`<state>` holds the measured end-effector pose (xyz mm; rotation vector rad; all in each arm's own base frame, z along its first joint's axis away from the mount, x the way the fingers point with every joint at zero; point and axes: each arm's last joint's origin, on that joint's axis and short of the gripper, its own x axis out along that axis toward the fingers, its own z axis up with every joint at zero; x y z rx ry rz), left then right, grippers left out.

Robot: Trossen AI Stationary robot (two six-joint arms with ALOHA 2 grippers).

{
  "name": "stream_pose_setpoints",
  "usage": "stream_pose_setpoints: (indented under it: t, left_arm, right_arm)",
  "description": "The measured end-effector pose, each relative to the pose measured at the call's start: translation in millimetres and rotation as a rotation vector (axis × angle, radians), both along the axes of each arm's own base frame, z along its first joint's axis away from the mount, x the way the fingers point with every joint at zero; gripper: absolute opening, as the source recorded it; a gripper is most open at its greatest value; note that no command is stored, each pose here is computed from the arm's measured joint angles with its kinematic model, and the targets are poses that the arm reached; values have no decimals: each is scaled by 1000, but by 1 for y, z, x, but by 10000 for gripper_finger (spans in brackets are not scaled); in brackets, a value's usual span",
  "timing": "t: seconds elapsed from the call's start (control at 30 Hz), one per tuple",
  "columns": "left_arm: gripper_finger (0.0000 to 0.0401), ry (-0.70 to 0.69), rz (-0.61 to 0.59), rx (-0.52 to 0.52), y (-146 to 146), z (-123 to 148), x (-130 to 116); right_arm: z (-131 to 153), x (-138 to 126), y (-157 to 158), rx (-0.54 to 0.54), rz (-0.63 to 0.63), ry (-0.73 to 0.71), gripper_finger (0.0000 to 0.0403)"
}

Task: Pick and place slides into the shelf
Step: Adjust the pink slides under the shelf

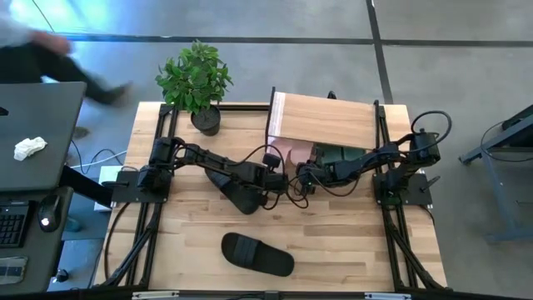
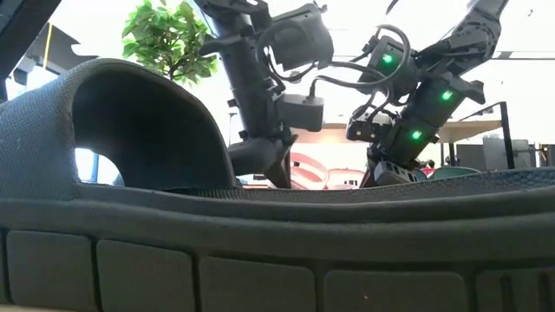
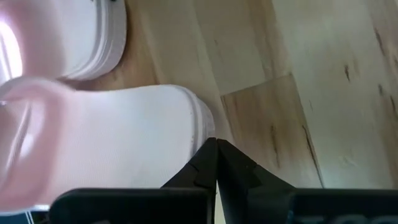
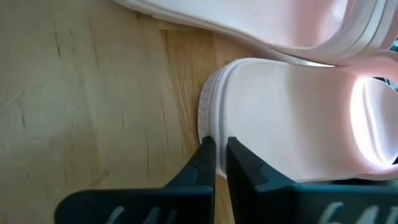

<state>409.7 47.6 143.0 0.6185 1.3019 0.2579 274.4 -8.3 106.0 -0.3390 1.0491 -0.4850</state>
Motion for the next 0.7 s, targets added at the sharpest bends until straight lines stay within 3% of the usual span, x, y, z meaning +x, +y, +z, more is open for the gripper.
stream_pose_setpoints:
  t: [0.47,0.7]
  left_arm:
    - [0,-53,98,10,1,1,0]
    - [0,-66,106,1,1,1,0]
  right_arm:
    - [4,-9,4,6,41,88,0]
    - [22,-23,5,83,32,95,0]
